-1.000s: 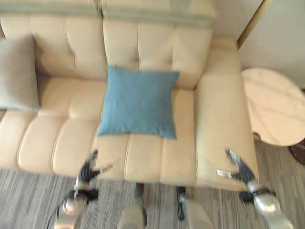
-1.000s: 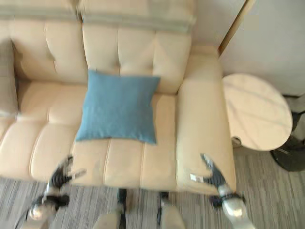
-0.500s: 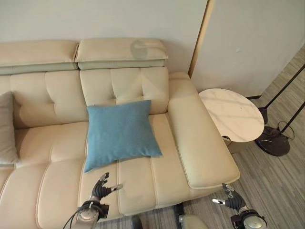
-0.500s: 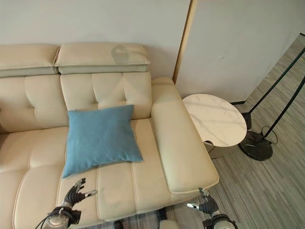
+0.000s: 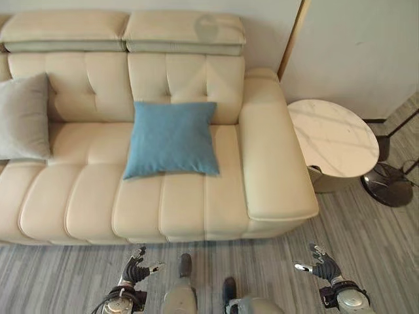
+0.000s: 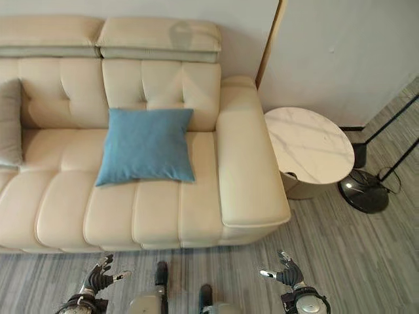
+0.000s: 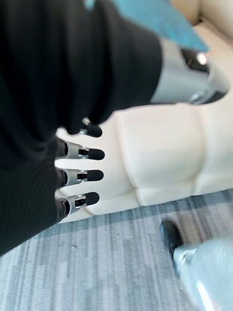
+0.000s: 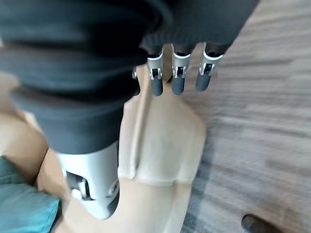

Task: Pick up all the scattered cushions and arrange them neatly on the sofa.

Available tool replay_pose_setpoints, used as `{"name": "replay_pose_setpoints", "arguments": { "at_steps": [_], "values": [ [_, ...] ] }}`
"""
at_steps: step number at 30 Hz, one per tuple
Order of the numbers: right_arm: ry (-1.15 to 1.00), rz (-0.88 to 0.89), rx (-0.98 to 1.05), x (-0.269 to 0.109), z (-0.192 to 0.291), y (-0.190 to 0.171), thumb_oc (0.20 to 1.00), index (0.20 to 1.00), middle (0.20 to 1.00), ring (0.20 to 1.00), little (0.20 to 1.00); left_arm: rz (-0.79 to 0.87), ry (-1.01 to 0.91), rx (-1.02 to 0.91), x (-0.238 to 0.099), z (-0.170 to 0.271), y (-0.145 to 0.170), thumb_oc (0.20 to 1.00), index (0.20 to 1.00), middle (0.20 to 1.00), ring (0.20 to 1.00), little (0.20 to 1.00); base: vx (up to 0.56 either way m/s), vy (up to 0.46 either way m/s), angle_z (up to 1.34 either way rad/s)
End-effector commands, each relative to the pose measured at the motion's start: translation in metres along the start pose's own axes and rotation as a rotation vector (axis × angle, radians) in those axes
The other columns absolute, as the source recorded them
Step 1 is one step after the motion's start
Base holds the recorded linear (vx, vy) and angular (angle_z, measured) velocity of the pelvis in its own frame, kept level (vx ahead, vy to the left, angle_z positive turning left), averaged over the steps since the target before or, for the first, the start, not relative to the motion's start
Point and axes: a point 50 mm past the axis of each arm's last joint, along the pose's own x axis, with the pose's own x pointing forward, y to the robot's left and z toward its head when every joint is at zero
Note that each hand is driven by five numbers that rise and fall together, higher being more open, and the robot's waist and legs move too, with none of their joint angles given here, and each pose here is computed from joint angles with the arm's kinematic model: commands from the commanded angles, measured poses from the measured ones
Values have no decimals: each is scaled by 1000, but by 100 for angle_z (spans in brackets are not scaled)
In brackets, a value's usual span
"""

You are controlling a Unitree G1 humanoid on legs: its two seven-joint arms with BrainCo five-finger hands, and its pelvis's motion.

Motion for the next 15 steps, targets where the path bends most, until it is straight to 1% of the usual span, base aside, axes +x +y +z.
{"name": "replay_pose_setpoints", "arguments": {
  "at_steps": [1, 7, 15],
  "values": [
    [-75, -23, 21, 1, 12, -7, 1000, 1000, 1000, 1000, 1000, 17, -94, 13, 5, 19, 7, 1000, 1000, 1000, 1000, 1000, 10, 47, 15],
    [-38, -5, 33, -4, 1, -2, 1000, 1000, 1000, 1000, 1000, 31, -83, 34, 2, 15, 14, 1000, 1000, 1000, 1000, 1000, 36, 63, 20],
    [-2, 4, 75, -4, -6, 6, 1000, 1000, 1000, 1000, 1000, 44, -79, 33, 2, 14, 20, 1000, 1000, 1000, 1000, 1000, 46, 58, -1]
  ]
}}
